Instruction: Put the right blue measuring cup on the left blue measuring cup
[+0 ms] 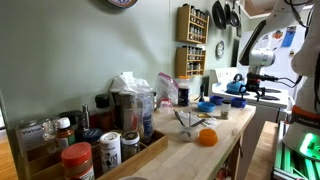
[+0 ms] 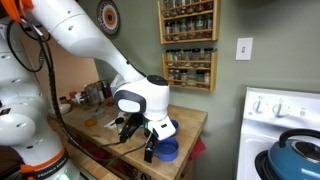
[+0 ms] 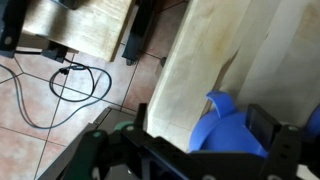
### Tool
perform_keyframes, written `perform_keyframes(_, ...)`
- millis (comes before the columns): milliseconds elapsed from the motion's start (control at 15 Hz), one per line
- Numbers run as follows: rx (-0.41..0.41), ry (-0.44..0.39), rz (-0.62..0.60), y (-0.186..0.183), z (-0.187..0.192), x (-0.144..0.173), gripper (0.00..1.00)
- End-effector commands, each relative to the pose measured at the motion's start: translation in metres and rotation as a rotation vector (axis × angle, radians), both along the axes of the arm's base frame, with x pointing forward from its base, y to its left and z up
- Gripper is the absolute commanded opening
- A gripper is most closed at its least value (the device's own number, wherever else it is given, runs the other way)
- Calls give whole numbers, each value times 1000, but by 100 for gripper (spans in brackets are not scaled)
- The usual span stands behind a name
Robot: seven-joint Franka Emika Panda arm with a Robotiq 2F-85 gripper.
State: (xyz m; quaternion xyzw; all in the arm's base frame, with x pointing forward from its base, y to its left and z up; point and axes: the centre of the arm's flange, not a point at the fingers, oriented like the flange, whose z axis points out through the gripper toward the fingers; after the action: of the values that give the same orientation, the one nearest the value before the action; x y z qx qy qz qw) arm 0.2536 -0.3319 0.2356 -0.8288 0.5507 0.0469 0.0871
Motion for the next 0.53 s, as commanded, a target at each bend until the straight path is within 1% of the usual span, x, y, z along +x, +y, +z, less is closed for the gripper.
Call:
perform_keyframes(0,-25,-101,-72,-8,-3,-7,100)
perform_keyframes(67,-42,-116,-85,-11,1,-7,100)
perform_keyframes(133,-68,-106,-92,-15,2,-5,100)
perform_keyframes(267,-121,-27,-49,-14,-4,2,100)
perform_keyframes(333,-134,-1,-29,-11,-8,5,100)
perform_keyframes(400,-160,17,-16,-9,-12,8,94)
perform_keyframes(467,-181,23,-5,-7,-15,12,74)
